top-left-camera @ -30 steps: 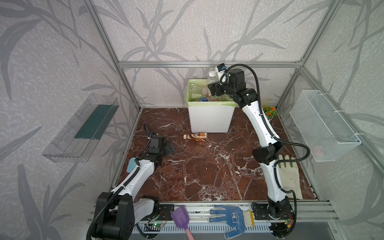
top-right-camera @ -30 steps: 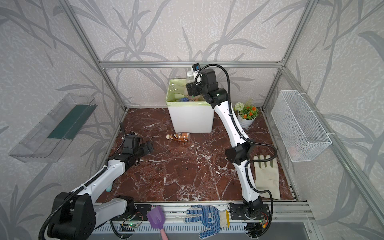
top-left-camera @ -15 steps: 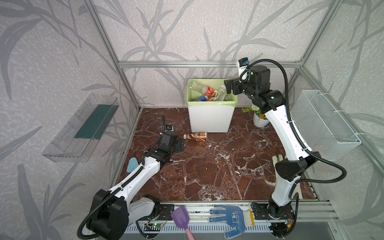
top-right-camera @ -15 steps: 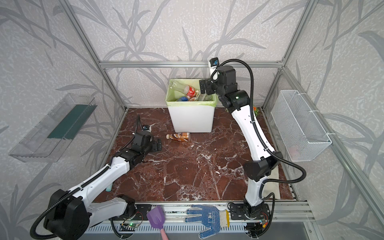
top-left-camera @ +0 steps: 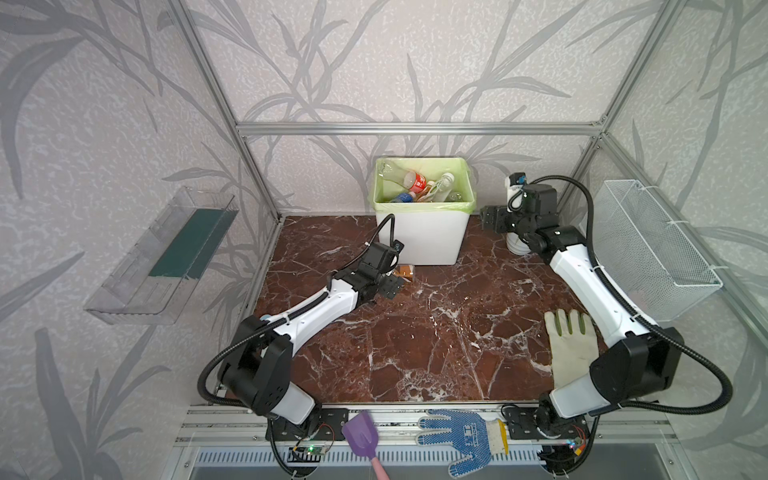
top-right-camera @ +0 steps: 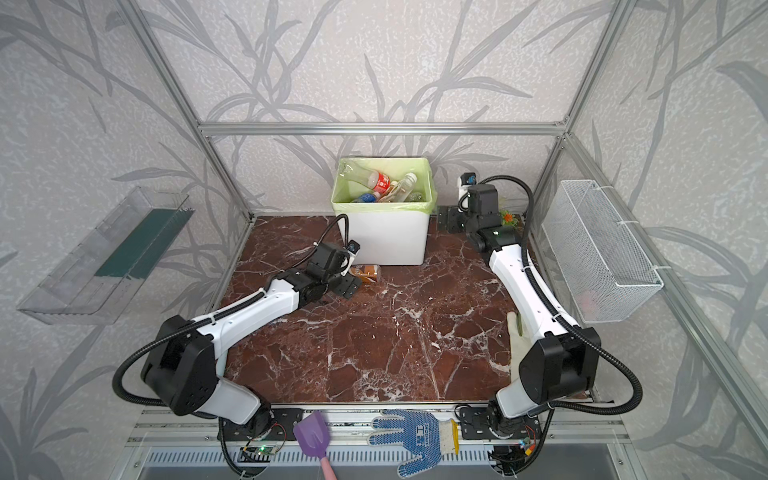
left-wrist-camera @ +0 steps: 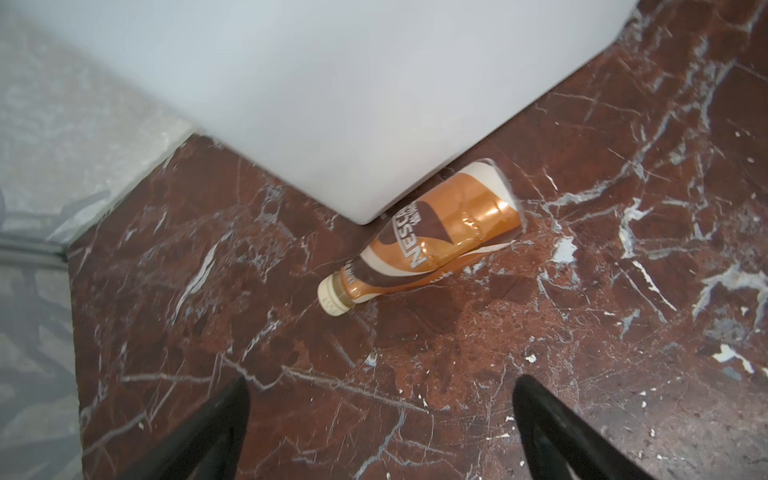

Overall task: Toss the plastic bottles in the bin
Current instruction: 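Grasp the Nescafe coffee bottle with the left gripper while the right gripper withdraws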

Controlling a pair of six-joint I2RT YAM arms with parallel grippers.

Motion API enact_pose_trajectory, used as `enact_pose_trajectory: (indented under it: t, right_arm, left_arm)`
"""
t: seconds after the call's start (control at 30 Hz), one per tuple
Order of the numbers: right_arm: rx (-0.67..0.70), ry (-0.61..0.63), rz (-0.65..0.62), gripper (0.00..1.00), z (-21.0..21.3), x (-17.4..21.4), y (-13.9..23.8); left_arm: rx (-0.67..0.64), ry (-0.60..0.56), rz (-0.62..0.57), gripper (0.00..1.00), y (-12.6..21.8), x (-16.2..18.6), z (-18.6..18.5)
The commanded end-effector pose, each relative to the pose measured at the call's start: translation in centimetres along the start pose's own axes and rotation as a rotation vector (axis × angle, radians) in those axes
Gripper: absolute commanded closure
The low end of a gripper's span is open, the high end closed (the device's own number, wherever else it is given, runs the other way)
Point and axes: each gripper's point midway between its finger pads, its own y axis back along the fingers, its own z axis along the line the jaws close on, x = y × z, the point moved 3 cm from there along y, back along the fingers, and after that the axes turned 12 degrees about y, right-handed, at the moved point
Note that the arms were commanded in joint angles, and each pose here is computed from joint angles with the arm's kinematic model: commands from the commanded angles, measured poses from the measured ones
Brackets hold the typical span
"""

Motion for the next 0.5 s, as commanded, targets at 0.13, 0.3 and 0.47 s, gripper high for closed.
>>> enact_pose_trajectory:
  t: [0.13,0.3,0.47]
  right_arm:
    - [0.013,-0.215,0.024,0.01,-3.4,7.0,1.7]
    - [0.033,-0.287,0.116,0.01,-4.6,12.4,1.8]
    - [0.037,-0.338,0.170,0.01,-5.1,15.6,1.5]
  left_arm:
    - [0.088,-0.351,0.057,0.02,-2.8,-1.4,-3.0]
    - [0.008,-0.513,0.151,0.04,-4.8,-0.8,-3.4]
    - [-0.030,-0.612,0.198,0.06,-6.9,0.1,-3.8]
